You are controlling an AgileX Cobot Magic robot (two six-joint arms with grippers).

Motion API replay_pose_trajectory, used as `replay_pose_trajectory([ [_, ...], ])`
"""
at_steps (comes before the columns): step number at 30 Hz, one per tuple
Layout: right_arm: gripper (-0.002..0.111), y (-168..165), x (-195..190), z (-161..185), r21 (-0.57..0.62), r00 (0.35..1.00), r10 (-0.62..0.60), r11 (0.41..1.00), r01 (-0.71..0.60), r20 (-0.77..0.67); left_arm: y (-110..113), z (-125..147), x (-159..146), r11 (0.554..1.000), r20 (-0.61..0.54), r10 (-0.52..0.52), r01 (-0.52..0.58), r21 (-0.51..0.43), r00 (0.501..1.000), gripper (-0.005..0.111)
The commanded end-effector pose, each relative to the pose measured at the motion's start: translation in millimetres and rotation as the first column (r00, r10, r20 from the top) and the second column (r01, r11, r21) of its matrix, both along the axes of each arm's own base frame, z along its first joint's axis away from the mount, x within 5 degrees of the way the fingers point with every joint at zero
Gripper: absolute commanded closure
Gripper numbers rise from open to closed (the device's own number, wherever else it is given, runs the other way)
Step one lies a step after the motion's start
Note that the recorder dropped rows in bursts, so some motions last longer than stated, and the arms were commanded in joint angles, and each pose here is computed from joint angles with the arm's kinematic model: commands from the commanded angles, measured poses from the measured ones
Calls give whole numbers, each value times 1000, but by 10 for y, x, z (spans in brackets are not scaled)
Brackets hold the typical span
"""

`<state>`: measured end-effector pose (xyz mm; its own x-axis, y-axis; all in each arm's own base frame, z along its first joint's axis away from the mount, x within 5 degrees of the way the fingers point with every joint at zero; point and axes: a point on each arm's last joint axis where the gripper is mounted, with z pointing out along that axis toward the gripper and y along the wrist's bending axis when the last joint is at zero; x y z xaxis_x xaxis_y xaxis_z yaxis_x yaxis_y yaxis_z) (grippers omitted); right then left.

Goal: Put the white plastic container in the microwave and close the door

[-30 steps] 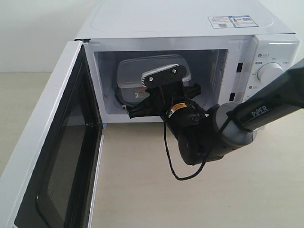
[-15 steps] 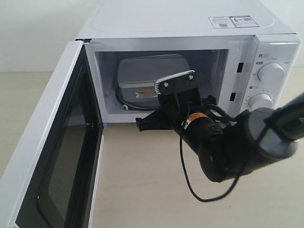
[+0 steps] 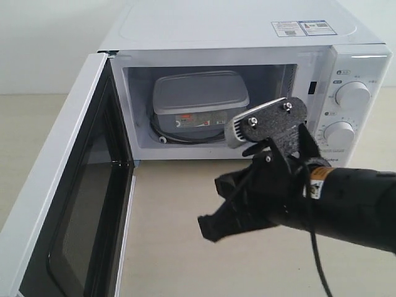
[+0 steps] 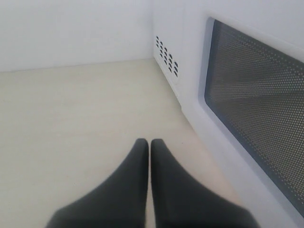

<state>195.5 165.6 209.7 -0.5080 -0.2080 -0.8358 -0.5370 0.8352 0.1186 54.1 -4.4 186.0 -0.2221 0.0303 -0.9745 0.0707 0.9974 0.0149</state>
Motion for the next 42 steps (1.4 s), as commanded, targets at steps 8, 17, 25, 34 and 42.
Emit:
replay_pose_trajectory([
  [8, 108, -179, -495, 297, -7, 952, 138, 989, -146, -273, 2, -12, -2, 1000, -2, 6, -6, -9, 1000, 103],
  [17, 108, -191, -527, 330, 28, 947, 124, 992, -121, -297, 2, -12, -2, 1000, -2, 6, -6, -9, 1000, 103],
  [25, 108, -191, -527, 330, 28, 947, 124, 992, -121, -297, 2, -12, -2, 1000, -2, 6, -6, -9, 1000, 103],
  [34, 108, -191, -527, 330, 29, 947, 123, 992, -120, -298, 2, -12, -2, 1000, -2, 6, -6, -9, 1000, 103],
  [42, 108, -191, -527, 330, 29, 947, 123, 992, -120, -298, 2, -12, -2, 1000, -2, 6, -6, -9, 1000, 103],
])
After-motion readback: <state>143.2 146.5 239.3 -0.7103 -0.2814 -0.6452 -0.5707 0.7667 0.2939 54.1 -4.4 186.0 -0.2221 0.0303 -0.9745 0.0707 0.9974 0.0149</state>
